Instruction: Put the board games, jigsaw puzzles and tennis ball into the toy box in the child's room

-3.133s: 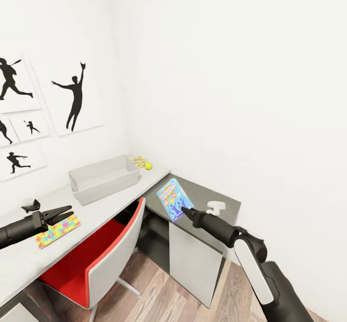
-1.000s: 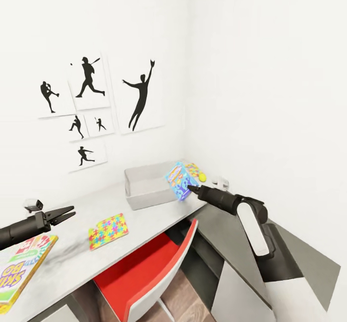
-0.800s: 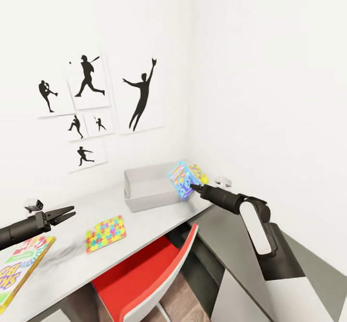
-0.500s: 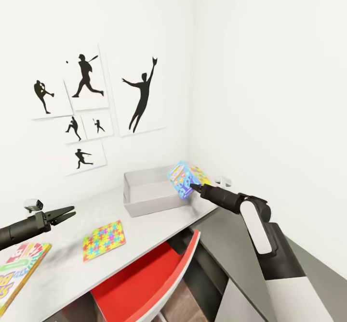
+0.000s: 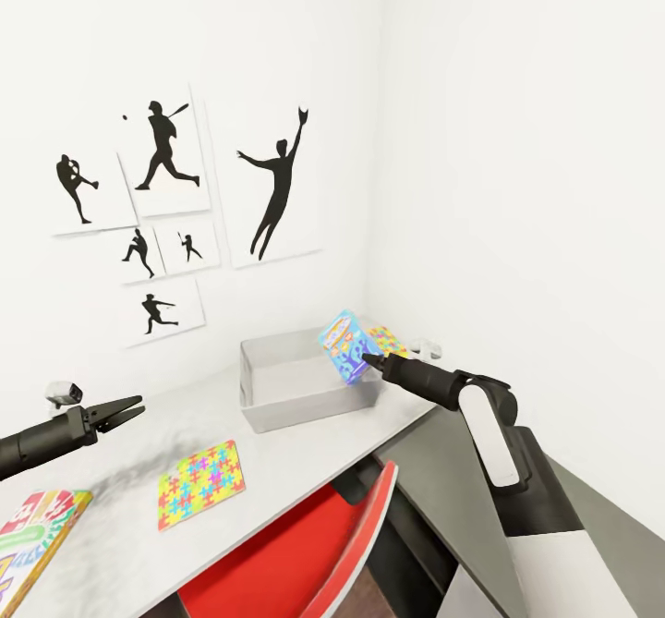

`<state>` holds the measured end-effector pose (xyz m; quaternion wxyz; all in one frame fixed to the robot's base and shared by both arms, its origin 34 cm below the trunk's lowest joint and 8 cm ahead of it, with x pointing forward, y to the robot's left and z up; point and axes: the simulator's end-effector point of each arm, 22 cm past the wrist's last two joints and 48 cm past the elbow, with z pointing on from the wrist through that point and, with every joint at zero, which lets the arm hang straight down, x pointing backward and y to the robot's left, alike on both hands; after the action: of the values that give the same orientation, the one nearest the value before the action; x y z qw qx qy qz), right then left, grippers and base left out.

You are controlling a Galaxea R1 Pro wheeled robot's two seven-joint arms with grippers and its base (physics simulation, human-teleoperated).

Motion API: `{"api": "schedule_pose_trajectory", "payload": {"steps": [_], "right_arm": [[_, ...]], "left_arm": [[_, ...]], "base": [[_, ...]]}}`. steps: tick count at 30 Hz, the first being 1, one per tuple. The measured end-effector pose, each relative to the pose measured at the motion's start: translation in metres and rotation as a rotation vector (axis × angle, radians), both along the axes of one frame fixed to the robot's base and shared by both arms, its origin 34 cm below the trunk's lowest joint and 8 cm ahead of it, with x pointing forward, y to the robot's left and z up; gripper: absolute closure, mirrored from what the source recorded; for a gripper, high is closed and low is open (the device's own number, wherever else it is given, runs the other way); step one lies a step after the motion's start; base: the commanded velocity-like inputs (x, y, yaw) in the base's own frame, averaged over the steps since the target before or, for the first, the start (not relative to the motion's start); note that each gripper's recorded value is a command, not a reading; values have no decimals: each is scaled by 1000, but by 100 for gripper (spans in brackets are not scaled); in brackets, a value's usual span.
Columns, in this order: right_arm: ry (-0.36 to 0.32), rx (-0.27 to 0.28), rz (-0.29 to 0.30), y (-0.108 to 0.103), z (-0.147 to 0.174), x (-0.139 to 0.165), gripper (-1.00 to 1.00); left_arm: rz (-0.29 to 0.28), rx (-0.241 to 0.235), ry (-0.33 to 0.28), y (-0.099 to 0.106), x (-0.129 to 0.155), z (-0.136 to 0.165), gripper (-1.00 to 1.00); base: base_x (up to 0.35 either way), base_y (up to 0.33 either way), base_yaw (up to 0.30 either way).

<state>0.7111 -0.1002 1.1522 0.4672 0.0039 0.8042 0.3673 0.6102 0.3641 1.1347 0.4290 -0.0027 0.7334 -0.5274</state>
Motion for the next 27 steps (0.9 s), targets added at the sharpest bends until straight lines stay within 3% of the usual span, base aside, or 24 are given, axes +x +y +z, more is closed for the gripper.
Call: {"api": "schedule_pose_trajectory", "payload": {"steps": [27], "right_arm": [[-1, -7, -3, -2, 0, 0, 100]], "left_arm": [[-1, -1, 0, -1, 0, 0, -100]], "base": [[140, 13, 0]]}}
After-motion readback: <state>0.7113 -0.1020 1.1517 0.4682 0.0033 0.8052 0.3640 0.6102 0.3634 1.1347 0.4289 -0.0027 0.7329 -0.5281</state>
